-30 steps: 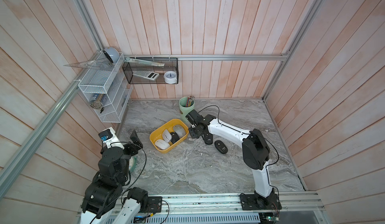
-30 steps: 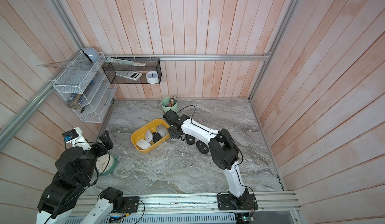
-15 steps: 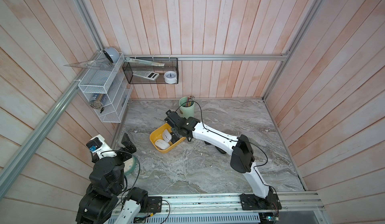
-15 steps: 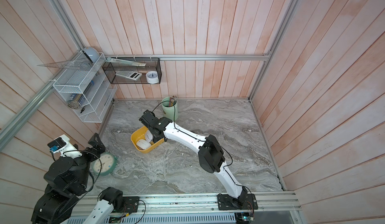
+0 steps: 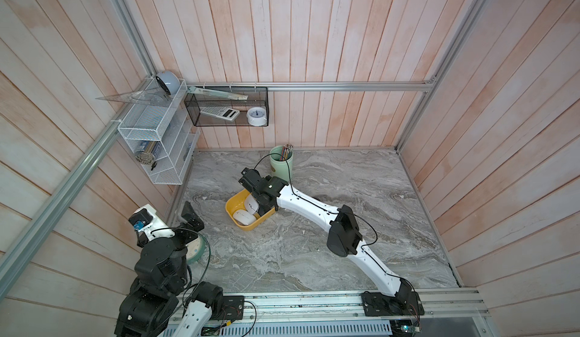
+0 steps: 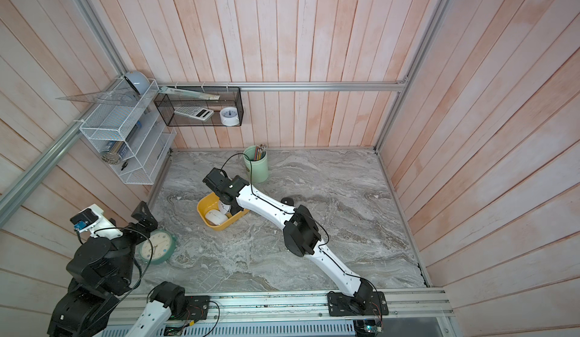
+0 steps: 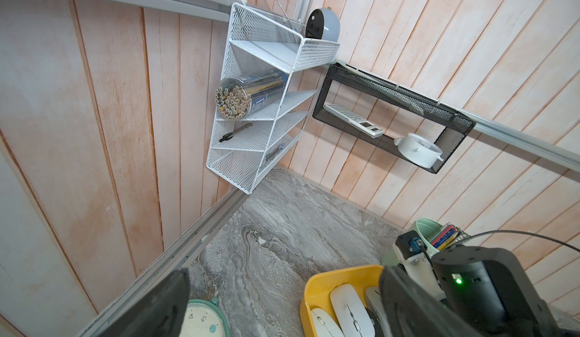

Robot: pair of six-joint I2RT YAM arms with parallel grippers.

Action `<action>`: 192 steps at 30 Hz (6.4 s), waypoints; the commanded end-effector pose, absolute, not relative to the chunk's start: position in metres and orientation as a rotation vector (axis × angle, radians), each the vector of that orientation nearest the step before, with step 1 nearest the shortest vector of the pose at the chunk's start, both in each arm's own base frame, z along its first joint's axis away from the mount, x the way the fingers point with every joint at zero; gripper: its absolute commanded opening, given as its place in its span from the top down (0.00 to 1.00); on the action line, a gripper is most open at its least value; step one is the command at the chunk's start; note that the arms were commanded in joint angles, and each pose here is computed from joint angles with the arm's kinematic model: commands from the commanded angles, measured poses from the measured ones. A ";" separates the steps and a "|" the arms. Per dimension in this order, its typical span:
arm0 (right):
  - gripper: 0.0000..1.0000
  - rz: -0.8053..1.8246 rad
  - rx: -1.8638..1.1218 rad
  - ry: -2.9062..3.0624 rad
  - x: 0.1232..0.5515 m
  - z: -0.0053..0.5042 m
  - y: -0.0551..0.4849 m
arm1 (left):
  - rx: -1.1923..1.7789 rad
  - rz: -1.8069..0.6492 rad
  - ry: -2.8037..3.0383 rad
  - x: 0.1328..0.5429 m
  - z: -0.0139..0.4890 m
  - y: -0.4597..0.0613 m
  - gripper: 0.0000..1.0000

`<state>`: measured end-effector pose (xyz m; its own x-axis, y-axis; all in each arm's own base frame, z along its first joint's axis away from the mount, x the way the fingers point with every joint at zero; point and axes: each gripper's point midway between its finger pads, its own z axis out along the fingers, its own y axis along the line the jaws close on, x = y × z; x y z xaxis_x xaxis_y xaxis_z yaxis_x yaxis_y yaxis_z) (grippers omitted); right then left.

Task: Put the mouse in the storage box
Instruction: Place the mouse in the storage box, then pick up the mouse from the center of the board, then place the mouse in the storage box.

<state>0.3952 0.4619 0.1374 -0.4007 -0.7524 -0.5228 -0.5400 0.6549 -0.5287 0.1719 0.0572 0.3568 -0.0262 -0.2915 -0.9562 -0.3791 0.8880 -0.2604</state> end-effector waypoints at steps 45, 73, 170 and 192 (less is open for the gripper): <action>0.38 -0.262 -0.875 2.097 0.356 0.193 0.434 | -0.502 0.110 1.714 0.198 0.342 0.048 0.00; 0.36 -0.165 -0.177 2.153 0.300 0.214 0.156 | -0.395 -0.233 2.285 0.263 0.223 -0.065 0.00; 0.35 0.003 0.283 2.182 0.264 0.123 0.054 | -0.037 -0.458 2.766 0.382 -0.007 -0.378 0.54; 0.35 0.012 0.271 2.209 0.266 0.120 0.058 | 0.004 -0.175 2.459 0.359 0.176 -0.262 0.81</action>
